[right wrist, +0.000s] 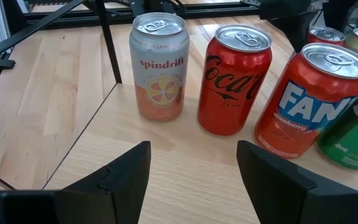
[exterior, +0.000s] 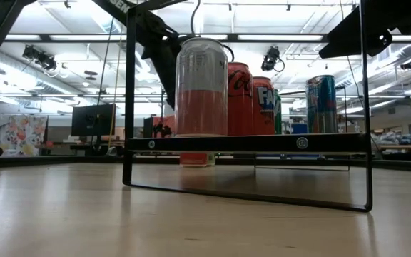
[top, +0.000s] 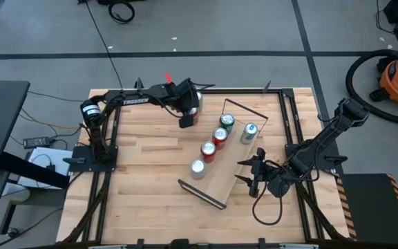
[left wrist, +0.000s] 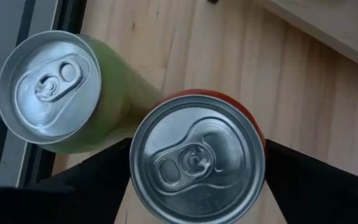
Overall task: Place canned beverage on shelf
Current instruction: Put the orange soda can on the shelf
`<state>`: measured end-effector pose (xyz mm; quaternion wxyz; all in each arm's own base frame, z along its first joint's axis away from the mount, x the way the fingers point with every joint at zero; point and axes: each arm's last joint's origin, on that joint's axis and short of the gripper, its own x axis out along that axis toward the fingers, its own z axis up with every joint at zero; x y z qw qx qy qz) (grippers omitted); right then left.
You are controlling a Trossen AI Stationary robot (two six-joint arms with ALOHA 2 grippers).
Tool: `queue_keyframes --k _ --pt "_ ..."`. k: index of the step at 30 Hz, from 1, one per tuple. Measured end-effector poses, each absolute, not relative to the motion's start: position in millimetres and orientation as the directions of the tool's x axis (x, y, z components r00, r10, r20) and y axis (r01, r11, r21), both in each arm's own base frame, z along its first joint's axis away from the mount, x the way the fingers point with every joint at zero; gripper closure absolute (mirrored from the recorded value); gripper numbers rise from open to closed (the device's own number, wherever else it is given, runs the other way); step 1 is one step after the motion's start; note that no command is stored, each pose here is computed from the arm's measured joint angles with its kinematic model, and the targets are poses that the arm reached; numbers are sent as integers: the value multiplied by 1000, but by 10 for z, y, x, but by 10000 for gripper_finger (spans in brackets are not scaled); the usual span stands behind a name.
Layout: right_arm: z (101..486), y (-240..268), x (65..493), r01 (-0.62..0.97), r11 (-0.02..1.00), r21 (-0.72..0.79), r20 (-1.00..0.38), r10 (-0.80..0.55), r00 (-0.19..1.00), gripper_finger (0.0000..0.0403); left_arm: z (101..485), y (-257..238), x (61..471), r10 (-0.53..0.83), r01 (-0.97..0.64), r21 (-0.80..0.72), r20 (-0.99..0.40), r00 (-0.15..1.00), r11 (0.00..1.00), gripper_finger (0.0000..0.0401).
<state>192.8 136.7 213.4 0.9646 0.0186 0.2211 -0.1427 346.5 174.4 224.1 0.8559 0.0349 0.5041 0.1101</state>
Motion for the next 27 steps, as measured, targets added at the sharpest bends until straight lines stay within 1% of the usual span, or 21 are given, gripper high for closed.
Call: queue_keyframes --k 4,6,12,18,24,27 --pt "2133 1367 1928 283 959 -28 -432 -267 861 153 2251 1742 3460 222 -156 168 -859 462 973 93" --pt "2133 1367 1928 283 959 -27 -432 -267 862 153 2269 1736 3449 214 -154 160 -869 446 975 105" --pt "2134 1367 1928 283 959 -27 -432 -267 862 153 2410 1658 3446 176 -121 140 -907 383 983 105" --pt "2133 1366 1928 284 958 -30 -431 -268 861 153 2794 1479 3550 204 -63 194 -903 379 979 104" --pt "2133 1368 1925 285 958 -33 -430 -271 861 153 3357 1251 3664 244 -41 256 -845 476 966 104" --pt "2132 1365 1924 289 957 -38 -428 -277 860 153 3633 1125 3705 255 -58 268 -797 548 962 103"
